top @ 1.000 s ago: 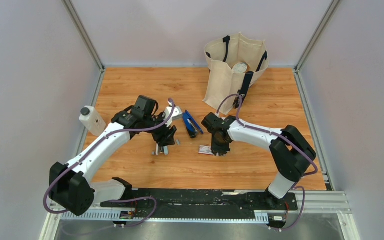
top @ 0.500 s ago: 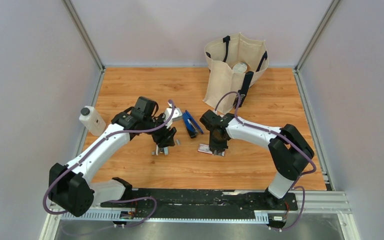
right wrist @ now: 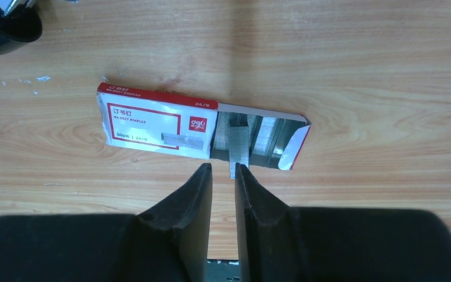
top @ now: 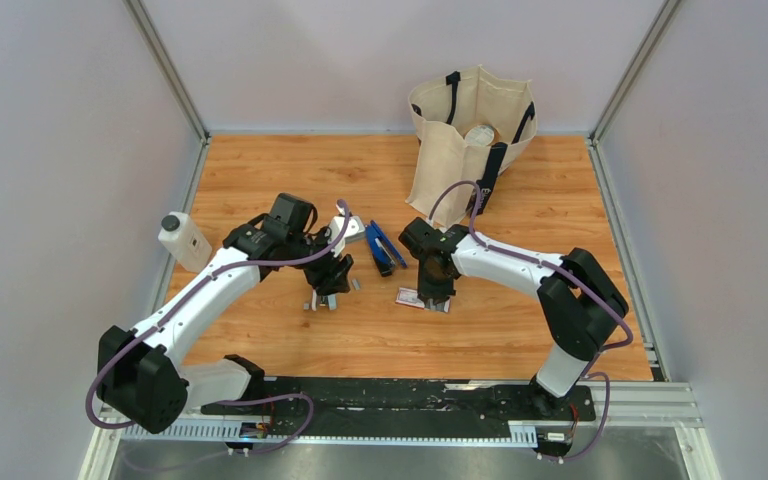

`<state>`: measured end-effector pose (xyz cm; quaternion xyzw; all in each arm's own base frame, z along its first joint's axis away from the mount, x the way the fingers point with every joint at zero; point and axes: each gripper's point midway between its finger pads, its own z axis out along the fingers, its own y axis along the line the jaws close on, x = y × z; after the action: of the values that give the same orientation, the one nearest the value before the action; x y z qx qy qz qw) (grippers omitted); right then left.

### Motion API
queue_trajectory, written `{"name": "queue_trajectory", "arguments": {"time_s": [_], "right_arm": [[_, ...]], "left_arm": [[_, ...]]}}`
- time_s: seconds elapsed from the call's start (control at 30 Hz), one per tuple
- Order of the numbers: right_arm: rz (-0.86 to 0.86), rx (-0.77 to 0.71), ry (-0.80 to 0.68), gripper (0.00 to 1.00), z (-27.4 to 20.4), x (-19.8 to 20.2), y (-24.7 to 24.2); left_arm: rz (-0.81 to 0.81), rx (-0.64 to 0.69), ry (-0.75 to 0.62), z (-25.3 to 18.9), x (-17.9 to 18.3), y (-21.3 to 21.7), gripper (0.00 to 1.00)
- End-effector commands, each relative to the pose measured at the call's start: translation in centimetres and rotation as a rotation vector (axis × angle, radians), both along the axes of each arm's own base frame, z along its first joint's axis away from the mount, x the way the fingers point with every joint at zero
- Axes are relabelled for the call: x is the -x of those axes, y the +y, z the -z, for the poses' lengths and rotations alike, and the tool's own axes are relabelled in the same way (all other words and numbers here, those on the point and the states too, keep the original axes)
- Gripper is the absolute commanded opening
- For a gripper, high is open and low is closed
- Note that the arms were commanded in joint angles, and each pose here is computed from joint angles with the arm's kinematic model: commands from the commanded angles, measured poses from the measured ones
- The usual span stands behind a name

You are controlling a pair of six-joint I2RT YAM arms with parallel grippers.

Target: Unload the staples from the stapler

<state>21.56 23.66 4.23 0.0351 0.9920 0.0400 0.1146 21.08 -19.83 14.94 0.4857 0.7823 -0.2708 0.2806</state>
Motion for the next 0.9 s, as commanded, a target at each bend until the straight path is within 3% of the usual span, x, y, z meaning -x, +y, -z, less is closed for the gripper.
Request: {"name": "queue_trajectory", "arguments": {"time_s": [0.0,0.27,0.87], "right_arm": [[-0.002,0.007,-0.033,0.24,-1.4,-0.1,-0.8],[-0.022,-0.039,-0.029,0.06,-0.8,1.7,-1.6],[-0.071,-0.037,-0.027,0.05,0.5,1.2,-0.3]], "left_arm": [[0.034,0.022,-0.045,-0.9,0.1,-0.4,0.64],[0.042,0.019,-0.04,-0.7,0.1,-0.6,0.64],[0.048,0.0,-0.033,-0.2,0.2,-0.6,0.64]]}}
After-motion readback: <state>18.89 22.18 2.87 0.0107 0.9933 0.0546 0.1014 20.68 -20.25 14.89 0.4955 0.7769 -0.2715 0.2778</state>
